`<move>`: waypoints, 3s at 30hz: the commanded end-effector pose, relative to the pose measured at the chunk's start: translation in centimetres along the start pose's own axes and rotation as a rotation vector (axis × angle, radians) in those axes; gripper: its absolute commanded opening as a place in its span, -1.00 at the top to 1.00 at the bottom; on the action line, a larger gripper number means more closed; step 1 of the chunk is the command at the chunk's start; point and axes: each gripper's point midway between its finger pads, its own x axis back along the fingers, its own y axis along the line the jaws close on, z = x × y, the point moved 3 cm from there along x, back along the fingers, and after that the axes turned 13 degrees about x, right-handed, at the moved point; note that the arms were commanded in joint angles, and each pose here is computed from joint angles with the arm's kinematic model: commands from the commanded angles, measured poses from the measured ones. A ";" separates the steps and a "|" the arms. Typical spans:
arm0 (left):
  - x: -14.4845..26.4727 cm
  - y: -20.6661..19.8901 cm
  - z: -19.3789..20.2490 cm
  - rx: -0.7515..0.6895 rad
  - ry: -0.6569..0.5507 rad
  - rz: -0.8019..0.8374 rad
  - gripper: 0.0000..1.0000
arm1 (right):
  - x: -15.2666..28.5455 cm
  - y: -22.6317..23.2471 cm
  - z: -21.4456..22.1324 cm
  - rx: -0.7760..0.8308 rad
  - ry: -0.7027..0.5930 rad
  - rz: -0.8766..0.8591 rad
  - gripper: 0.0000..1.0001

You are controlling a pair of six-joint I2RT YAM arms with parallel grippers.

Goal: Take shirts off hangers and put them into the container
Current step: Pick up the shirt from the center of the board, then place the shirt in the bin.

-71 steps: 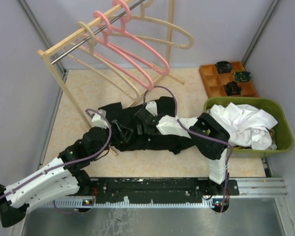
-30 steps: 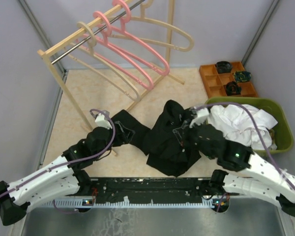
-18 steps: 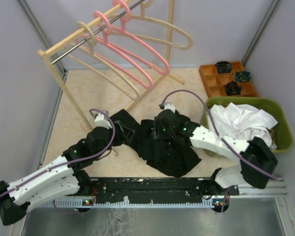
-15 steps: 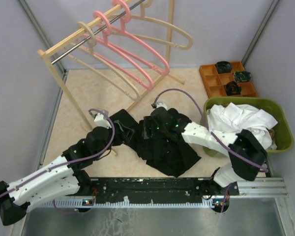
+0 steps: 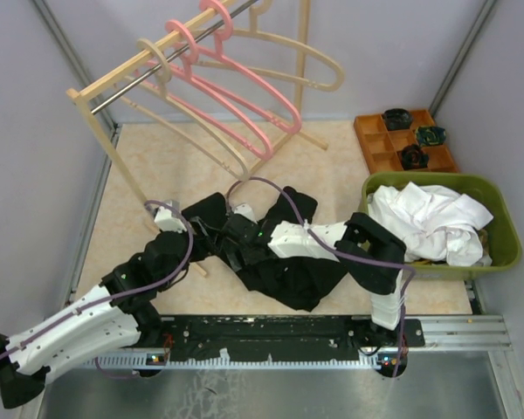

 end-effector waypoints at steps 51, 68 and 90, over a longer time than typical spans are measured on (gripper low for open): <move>-0.8 -2.4 1.0 0.033 0.059 0.089 -0.56 | 40.2 -30.0 0.5 -0.242 -0.523 1.110 1.00; -0.1 -1.5 -0.4 0.000 -0.010 0.064 -0.60 | 41.4 -34.0 10.1 -0.799 -0.415 1.212 1.00; -1.0 -2.2 0.6 0.004 0.033 0.076 -0.60 | 39.3 -31.9 8.9 -0.724 -0.463 0.977 1.00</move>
